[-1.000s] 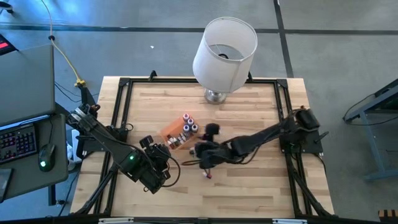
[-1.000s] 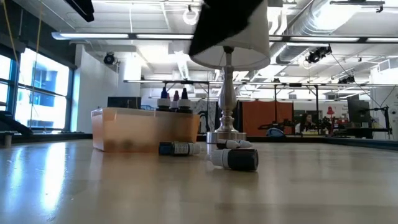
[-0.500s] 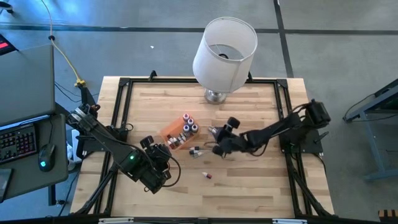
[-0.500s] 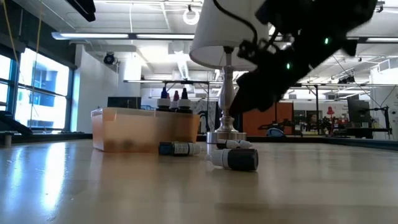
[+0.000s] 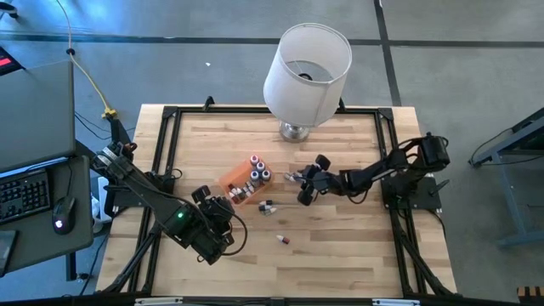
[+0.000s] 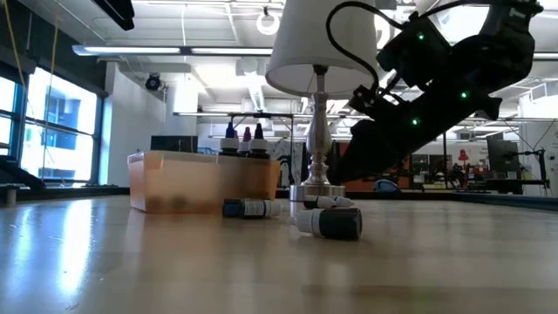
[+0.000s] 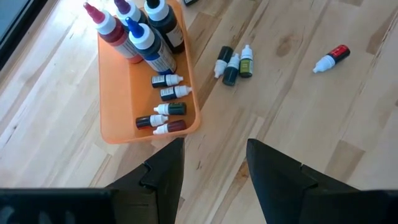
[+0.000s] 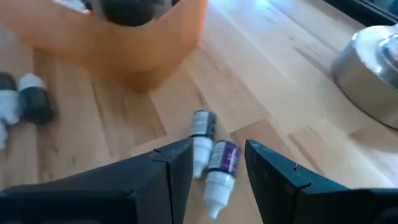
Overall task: Pick & Place food coloring
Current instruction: Put the small violet food coloring bottle into the bin
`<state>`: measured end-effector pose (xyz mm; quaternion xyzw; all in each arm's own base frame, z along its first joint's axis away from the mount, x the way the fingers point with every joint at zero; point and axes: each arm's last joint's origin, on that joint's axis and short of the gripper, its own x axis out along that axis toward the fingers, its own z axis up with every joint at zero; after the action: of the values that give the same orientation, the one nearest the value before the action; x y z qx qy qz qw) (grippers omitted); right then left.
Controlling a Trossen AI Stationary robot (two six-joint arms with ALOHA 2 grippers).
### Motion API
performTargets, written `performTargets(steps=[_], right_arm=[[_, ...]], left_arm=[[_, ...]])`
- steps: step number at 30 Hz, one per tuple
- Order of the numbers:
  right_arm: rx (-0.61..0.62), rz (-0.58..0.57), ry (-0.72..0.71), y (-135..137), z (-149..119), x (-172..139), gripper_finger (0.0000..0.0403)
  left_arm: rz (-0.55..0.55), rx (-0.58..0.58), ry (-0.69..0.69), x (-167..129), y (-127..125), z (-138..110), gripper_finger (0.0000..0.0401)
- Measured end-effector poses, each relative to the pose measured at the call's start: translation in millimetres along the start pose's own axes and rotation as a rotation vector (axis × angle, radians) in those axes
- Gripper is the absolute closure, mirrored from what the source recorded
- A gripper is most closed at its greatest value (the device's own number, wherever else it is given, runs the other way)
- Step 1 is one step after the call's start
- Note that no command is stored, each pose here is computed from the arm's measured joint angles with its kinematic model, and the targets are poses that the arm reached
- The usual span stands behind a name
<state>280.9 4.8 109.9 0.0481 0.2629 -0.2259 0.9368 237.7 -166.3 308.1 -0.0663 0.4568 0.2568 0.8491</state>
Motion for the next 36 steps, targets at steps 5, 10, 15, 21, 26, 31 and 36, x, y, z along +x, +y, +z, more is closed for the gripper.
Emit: performTargets(steps=[5, 10, 15, 21, 26, 31, 36], right_arm=[[-0.016, 0.002, 0.019, 3.3, -6.3, 2.1, 0.0265], [-0.025, -0.043, 0.047, 1.6, -15.7, 8.2, 0.0265], [-0.03, -0.065, 0.064, 1.1, -21.2, 11.2, 0.0265], [-0.049, -0.022, 0.079, 2.4, -21.6, 11.2, 0.0269], [-0.056, -0.018, 0.084, 2.5, -22.0, 11.2, 0.0304], [-0.057, -0.03, 0.082, 2.0, -22.0, 11.2, 0.0355], [-0.032, -0.064, 0.07, 1.1, -21.6, 11.2, 0.036]], left_arm=[[-0.002, -0.002, -0.001, 0.0, -0.2, 0.1, 0.0231], [-0.004, -0.003, 0.0, 0.0, -0.4, 0.2, 0.0231], [-0.005, -0.003, -0.001, 0.0, -0.5, 0.2, 0.0231], [-0.005, -0.003, -0.001, 0.0, -0.5, 0.2, 0.0231], [-0.005, -0.003, -0.001, 0.0, -0.5, 0.1, 0.0231], [-0.005, -0.004, -0.001, 0.0, -0.5, 0.2, 0.0231], [-0.006, -0.004, -0.001, 0.0, -0.5, 0.2, 0.0231]])
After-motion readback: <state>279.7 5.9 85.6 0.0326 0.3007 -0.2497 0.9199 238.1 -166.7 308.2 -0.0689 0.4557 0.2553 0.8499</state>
